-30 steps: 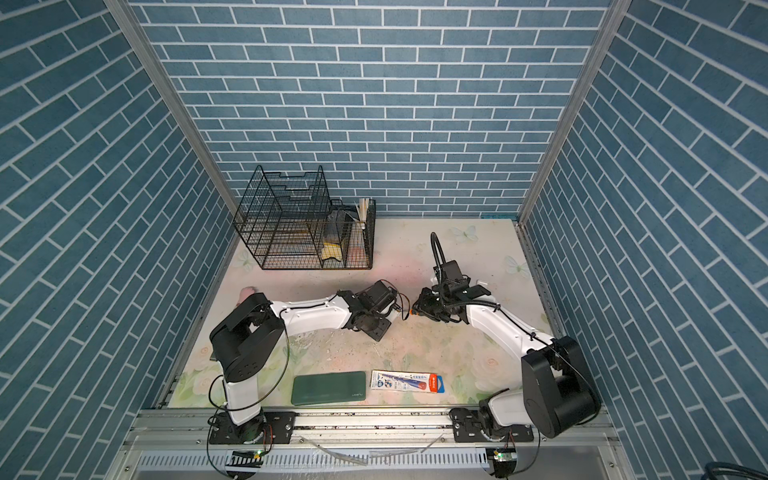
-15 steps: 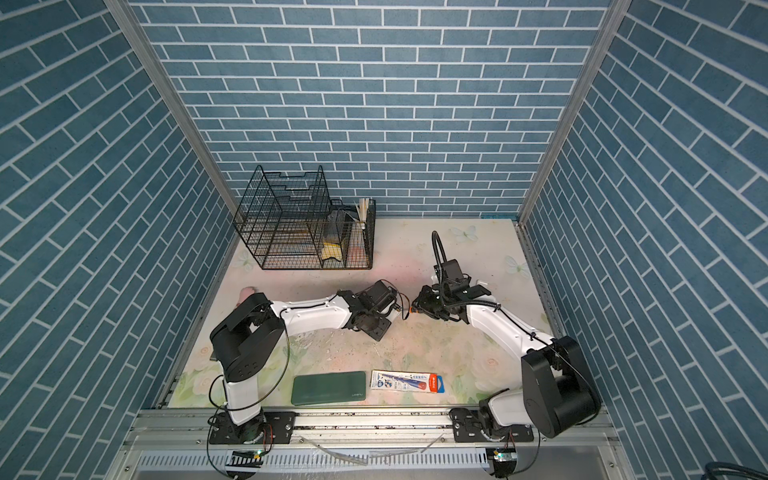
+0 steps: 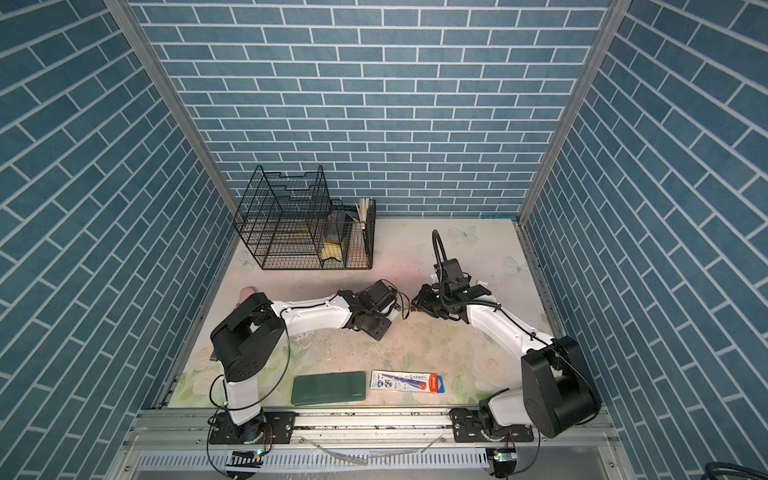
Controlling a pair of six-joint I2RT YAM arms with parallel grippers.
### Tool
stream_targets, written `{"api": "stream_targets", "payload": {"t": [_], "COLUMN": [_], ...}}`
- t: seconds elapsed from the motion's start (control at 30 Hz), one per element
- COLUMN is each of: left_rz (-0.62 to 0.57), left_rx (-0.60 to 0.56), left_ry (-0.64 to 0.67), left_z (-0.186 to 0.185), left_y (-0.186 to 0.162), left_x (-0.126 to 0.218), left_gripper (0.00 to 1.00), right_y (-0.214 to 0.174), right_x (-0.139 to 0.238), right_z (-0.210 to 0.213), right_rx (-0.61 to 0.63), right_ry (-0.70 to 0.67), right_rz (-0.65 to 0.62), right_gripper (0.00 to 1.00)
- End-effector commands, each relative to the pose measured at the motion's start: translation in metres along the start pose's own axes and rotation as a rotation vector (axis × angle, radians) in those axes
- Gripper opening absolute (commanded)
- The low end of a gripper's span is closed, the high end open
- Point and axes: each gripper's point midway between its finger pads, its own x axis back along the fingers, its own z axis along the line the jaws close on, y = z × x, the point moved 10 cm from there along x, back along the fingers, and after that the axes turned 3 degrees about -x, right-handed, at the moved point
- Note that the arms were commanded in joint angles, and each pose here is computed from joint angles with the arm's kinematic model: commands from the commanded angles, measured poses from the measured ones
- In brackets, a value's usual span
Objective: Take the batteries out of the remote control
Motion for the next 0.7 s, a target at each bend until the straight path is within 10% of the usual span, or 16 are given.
{"api": "stream_targets", "payload": {"t": [0.0, 0.67], "left_rz": [0.276, 0.279], "left_rx": [-0.026, -0.026], "left_ry": [-0.051, -0.051], "left_z": [-0.004, -0.004], "left_y": [-0.054, -0.054], "left_x": [-0.043, -0.044], "left_gripper": [0.32, 0.32], "right_y": [0.014, 0.017], "right_x": [0.014, 0.024], "right_z": [0.032, 0.034], "right_rx": [0.031, 0.04], "right_ry": [0.145, 0.156], "right_rz": [-0.058, -0.108], "right_gripper": [0.0, 0.0]}}
